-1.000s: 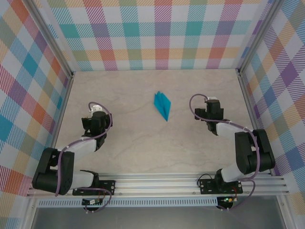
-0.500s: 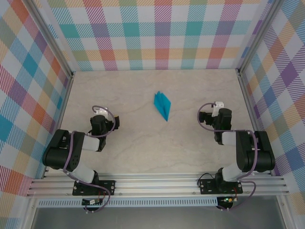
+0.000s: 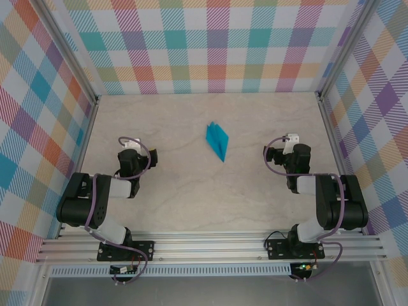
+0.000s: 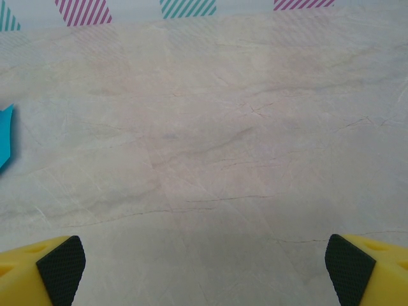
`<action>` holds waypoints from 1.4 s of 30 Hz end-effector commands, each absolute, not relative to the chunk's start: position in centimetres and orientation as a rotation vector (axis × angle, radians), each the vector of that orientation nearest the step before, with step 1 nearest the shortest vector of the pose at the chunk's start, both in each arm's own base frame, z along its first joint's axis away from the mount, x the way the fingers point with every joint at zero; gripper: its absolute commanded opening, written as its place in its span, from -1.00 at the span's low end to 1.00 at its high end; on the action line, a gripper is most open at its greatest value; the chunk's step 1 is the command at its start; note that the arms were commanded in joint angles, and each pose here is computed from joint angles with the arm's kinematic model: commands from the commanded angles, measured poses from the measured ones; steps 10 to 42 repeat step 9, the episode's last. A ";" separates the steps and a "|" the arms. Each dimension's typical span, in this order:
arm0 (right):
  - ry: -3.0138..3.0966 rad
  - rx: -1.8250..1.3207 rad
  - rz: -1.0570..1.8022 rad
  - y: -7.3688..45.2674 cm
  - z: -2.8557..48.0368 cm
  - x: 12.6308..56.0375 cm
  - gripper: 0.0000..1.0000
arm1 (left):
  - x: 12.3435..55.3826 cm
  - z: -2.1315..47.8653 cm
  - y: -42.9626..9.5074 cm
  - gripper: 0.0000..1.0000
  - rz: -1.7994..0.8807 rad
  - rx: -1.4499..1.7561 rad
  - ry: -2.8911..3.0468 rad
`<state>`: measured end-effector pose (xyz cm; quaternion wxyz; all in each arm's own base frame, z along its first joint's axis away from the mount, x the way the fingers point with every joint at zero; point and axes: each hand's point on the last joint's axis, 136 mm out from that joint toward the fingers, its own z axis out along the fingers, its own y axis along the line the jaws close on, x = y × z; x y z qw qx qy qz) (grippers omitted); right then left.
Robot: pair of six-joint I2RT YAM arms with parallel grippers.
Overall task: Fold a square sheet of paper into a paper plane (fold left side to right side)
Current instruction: Reset both arms
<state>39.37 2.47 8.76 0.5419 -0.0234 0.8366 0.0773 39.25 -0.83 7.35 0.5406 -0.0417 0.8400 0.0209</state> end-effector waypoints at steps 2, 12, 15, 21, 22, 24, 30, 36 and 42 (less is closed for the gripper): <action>1.965 -0.066 0.211 2.7 9.1 39.6 0.99 | 39.7 8.1 -0.7 1.00 0.026 -0.119 1.972; 1.965 -0.065 0.211 2.7 9.1 39.6 0.99 | 39.7 8.1 -0.7 1.00 0.024 -0.119 1.972; 1.965 -0.065 0.211 2.7 9.1 39.6 0.99 | 39.7 8.1 -0.7 1.00 0.024 -0.119 1.972; 1.965 -0.065 0.211 2.7 9.1 39.6 0.99 | 39.7 8.1 -0.7 1.00 0.024 -0.119 1.972; 1.965 -0.065 0.211 2.7 9.1 39.6 0.99 | 39.7 8.1 -0.7 1.00 0.024 -0.119 1.972; 1.965 -0.065 0.211 2.7 9.1 39.6 0.99 | 39.7 8.1 -0.7 1.00 0.024 -0.119 1.972; 1.965 -0.065 0.211 2.7 9.1 39.6 0.99 | 39.7 8.1 -0.7 1.00 0.024 -0.119 1.972; 1.965 -0.065 0.211 2.7 9.1 39.6 0.99 | 39.7 8.1 -0.7 1.00 0.024 -0.119 1.972; 1.965 -0.065 0.211 2.7 9.1 39.6 0.99 | 39.7 8.1 -0.7 1.00 0.024 -0.119 1.972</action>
